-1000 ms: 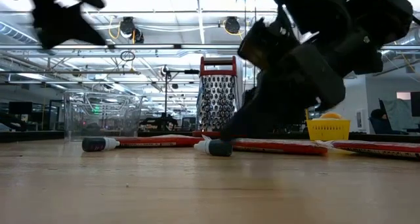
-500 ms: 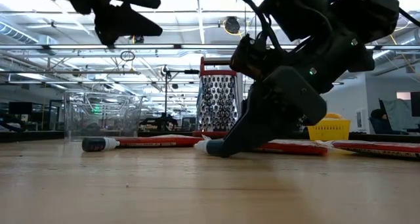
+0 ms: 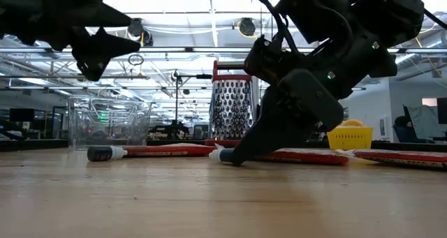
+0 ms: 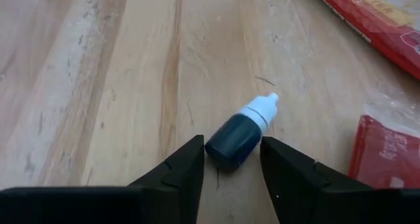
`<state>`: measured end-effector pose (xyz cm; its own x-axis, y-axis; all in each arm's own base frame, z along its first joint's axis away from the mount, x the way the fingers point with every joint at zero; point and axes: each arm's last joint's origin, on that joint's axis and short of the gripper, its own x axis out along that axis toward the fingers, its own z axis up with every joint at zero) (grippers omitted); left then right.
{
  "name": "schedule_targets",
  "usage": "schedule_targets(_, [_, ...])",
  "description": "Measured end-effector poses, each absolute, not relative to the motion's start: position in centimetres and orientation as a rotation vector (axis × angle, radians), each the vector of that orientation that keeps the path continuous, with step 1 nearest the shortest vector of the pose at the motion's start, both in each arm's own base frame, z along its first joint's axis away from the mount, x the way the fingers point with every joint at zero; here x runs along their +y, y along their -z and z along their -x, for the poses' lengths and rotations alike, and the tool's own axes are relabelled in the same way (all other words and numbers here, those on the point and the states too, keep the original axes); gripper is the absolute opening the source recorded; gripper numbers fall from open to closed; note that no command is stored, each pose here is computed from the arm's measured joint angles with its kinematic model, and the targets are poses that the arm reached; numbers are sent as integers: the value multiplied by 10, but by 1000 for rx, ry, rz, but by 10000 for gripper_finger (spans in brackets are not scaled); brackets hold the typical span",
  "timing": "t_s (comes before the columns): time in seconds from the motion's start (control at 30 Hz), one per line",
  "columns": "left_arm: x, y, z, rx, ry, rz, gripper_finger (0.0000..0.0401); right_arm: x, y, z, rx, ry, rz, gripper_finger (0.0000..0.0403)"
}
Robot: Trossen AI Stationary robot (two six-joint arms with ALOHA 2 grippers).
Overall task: Pick & Place Food Item
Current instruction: Put the blue food coloring bottle into the gray bin
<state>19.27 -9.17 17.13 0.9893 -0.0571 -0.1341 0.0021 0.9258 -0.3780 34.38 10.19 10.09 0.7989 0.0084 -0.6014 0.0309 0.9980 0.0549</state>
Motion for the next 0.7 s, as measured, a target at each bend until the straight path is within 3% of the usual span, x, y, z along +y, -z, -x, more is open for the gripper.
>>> schedule_targets(0.37, [-80, -180, -182, 24, -38, 309, 161, 90, -103, -347, 643, 44, -75, 62])
schedule_targets(0.7, [-77, -180, -184, 30, -30, 298, 156, 81, -137, -343, 592, 24, 8, 56])
